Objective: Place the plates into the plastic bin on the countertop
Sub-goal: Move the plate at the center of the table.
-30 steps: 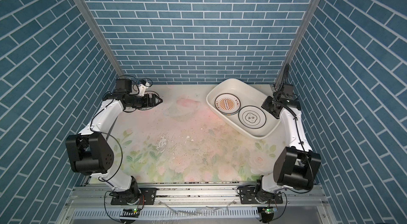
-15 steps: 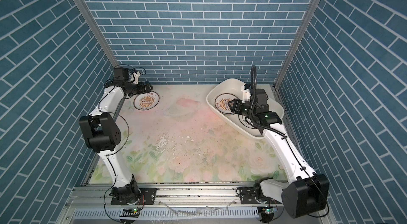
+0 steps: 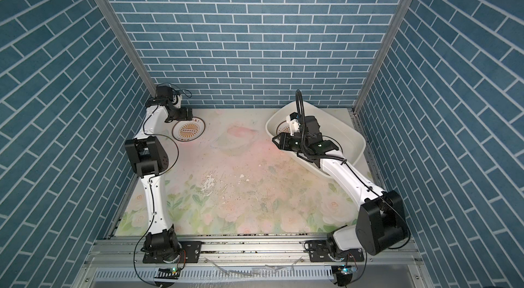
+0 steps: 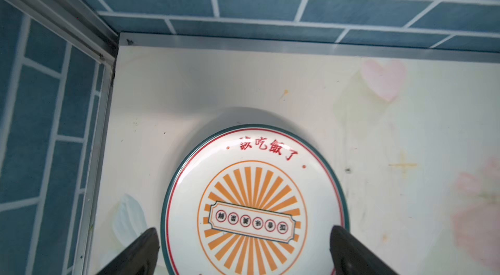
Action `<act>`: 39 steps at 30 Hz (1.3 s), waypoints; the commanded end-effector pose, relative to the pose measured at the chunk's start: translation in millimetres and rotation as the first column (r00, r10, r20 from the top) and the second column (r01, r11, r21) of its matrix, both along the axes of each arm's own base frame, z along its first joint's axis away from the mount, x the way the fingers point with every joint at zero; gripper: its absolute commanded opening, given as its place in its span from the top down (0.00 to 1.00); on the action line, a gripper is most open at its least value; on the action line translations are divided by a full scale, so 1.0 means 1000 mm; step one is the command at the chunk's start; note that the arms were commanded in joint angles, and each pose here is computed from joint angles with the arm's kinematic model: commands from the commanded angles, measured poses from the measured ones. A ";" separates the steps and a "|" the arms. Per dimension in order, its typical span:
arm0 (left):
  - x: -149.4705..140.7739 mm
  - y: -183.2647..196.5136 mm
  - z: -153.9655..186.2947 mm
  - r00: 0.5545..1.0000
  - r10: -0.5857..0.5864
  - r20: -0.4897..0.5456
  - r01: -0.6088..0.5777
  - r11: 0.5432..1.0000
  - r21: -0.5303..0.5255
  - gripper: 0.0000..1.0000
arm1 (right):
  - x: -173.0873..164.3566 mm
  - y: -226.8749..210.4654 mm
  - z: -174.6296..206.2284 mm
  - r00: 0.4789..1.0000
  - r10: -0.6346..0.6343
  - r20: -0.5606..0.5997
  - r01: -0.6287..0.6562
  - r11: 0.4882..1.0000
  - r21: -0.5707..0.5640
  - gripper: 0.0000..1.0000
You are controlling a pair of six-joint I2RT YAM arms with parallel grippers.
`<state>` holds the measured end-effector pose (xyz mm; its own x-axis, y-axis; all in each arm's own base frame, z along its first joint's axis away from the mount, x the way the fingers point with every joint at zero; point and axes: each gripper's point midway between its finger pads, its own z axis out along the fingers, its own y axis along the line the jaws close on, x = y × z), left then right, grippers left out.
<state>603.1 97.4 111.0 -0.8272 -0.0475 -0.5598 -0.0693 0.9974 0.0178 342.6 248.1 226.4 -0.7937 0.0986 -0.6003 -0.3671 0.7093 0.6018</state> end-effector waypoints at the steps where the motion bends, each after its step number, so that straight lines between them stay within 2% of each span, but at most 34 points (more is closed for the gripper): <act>1: -0.004 0.020 -0.004 1.000 0.027 -0.011 -0.026 0.998 0.060 0.01 | -0.003 0.004 -0.005 0.999 0.003 -0.034 -0.003 1.000 0.012 0.55; 5: 0.000 0.031 -0.010 0.998 0.055 -0.025 -0.054 0.998 0.019 0.00 | -0.007 0.006 -0.010 0.999 0.007 -0.054 -0.007 1.000 0.009 0.55; 10: 0.010 0.041 -0.016 0.998 0.061 0.006 -0.061 0.998 -0.022 0.01 | -0.011 0.007 -0.017 0.997 0.003 -0.077 -0.003 1.000 -0.002 0.55; 21: 0.024 0.024 -0.045 1.000 -0.015 0.001 0.015 0.990 -0.139 0.00 | -0.015 0.012 -0.026 0.995 0.000 -0.096 -0.004 0.999 -0.036 0.55; 27: 0.027 0.029 -0.053 1.000 -0.001 -0.002 0.000 0.993 -0.121 0.00 | -0.015 0.015 -0.029 0.994 0.004 -0.105 -0.008 0.999 -0.042 0.55; 30: 0.023 0.020 -0.057 0.998 -0.060 -0.014 0.057 0.988 -0.147 0.00 | -0.014 0.016 -0.028 0.995 0.004 -0.103 -0.008 0.999 -0.044 0.55; 34: 0.018 0.015 -0.064 0.992 -0.119 -0.042 0.113 0.985 -0.129 0.00 | -0.011 0.019 -0.026 0.995 0.009 -0.099 -0.013 0.999 -0.044 0.55; 39: 0.019 0.026 -0.061 0.994 -0.099 -0.041 0.096 0.993 -0.074 0.00 | -0.011 0.022 -0.024 0.995 0.016 -0.097 -0.020 0.999 -0.044 0.55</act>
<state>627.4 120.3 63.1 -0.8343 -0.0321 -0.5503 0.0134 0.9968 -0.0784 329.3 266.8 194.8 -0.8515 0.0467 -0.5223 -0.3277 0.7301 0.5997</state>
